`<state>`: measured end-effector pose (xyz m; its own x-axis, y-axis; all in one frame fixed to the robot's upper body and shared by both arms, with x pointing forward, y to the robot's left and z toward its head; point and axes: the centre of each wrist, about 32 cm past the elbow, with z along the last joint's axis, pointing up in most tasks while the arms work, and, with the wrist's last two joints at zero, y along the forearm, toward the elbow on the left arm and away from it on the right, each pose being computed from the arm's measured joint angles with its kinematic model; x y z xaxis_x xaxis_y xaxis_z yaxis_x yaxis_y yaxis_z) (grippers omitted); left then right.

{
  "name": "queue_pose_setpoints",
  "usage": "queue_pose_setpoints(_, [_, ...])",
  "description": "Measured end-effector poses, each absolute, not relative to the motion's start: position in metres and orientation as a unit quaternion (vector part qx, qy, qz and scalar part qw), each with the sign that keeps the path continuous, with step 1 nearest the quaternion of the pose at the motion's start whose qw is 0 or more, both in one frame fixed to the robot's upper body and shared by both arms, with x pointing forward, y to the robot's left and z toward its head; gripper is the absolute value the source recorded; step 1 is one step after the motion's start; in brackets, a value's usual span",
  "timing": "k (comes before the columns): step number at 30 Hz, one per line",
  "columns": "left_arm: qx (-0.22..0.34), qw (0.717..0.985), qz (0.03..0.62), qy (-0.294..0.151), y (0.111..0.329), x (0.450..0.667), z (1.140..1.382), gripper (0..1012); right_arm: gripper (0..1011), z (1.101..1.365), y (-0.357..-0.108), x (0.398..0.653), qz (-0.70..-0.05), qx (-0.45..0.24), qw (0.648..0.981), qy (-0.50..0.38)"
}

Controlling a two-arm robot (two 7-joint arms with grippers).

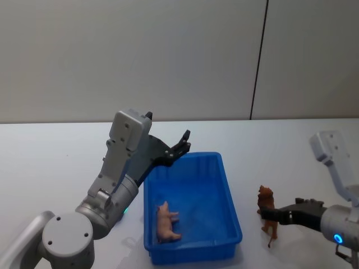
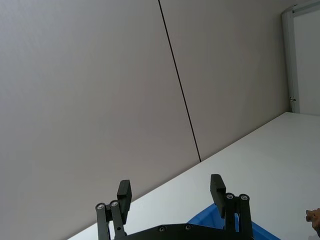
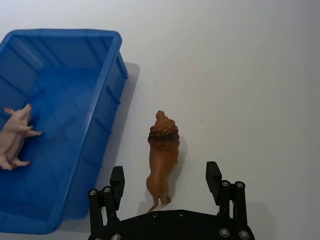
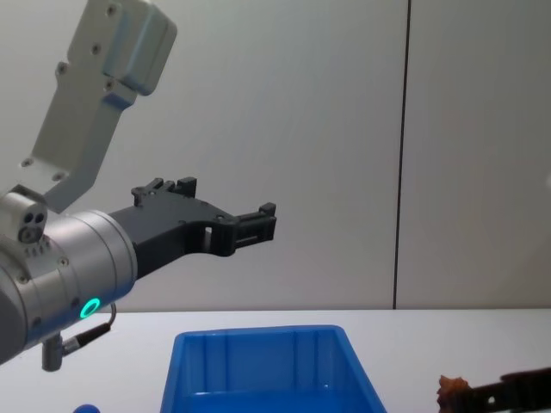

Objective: Pick up the two dolls from the table and place them into the box.

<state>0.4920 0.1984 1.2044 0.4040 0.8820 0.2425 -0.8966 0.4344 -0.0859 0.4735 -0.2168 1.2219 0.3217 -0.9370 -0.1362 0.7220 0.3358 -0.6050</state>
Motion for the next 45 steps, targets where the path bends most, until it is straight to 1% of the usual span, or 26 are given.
queue_pose_setpoints(15, [0.029, 0.837, 0.531, -0.126, 0.198, 0.492, 1.204, 1001, 1001, 1.204, -0.201, 0.481, -0.511, -0.249, 0.785, 0.247])
queue_pose_setpoints(34, [0.029, 0.837, 0.531, -0.126, 0.198, 0.492, 1.204, 1001, 1001, 1.186, -0.182, 0.495, -0.517, -0.263, 0.781, 0.233])
queue_pose_setpoints(38, [0.029, 0.837, 0.531, -0.126, 0.198, 0.492, 1.204, 1001, 942, 1.185, -0.180, 0.497, -0.519, -0.264, 0.780, 0.229])
queue_pose_setpoints(43, [0.029, 0.837, 0.531, -0.126, 0.198, 0.492, 1.204, 1001, 794, 1.183, -0.178, 0.498, -0.521, -0.265, 0.779, 0.226])
queue_pose_setpoints(44, [0.029, 0.837, 0.531, -0.126, 0.198, 0.492, 1.204, 1001, 781, 1.183, -0.177, 0.499, -0.521, -0.265, 0.779, 0.226])
queue_pose_setpoints(45, [0.029, 0.837, 0.531, -0.126, 0.198, 0.492, 1.204, 1001, 740, 1.182, -0.177, 0.499, -0.521, -0.265, 0.779, 0.225])
